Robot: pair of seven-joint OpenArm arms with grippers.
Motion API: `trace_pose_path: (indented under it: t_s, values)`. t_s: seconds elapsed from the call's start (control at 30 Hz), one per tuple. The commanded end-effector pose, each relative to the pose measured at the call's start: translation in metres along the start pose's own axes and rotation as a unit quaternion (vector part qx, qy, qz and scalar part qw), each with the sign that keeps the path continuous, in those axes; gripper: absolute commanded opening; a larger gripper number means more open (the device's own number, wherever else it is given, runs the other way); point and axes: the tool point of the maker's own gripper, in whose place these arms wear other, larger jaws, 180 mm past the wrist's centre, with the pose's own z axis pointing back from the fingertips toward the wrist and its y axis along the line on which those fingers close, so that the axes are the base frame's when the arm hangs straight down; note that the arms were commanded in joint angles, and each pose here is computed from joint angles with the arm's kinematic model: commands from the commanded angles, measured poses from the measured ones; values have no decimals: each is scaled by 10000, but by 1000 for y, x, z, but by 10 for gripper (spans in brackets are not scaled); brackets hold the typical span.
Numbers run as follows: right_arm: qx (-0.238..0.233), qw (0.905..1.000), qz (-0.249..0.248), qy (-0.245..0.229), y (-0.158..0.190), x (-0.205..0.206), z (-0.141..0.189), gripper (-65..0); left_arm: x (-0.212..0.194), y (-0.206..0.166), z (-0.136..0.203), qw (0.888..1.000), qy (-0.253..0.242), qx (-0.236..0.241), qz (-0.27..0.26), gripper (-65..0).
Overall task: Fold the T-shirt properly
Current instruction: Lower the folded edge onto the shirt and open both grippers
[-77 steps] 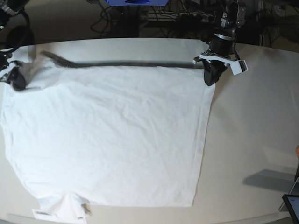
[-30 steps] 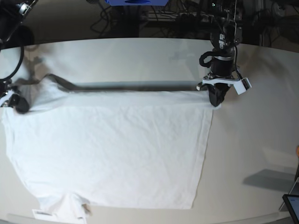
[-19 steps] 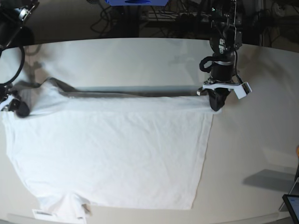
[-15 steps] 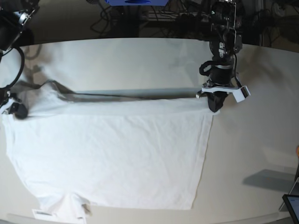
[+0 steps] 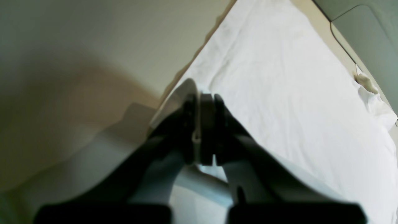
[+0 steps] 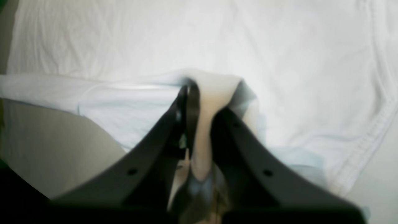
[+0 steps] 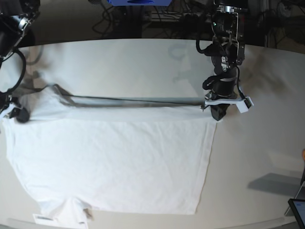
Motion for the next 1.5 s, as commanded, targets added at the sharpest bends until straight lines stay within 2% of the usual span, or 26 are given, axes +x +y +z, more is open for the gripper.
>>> trace_pose_path:
  t_s: [0.0,0.4,0.6,0.8,1.1,1.23,1.47]
  values:
    - [-36,9992,173,-355,-2,28,11,-650,15,-3,-1,9996,-262,-37,-22,-650]
    - [145,9985,438,-306,16,42,-2,-650,18,-9,-6,9995,-310,-64,62,-650]
    - [227,9994,155,-199,9,35,-10,-650,22,-11,-8,9993,-359,-89,73,-650]
    - [208,9992,-1,-337,1,38,-10,-650,28,-16,-12,9990,-427,-138,88,-650]
    - [224,9990,-9,-390,1,43,-11,-650,33,-24,-19,9987,-466,-196,107,-650]
    - [78,9994,82,-323,-2,47,-12,-650,31,-14,-22,9990,-435,3,139,-650]
    - [-81,9996,159,-232,-6,48,-13,-650,39,-20,-25,9984,-530,-61,160,-650]
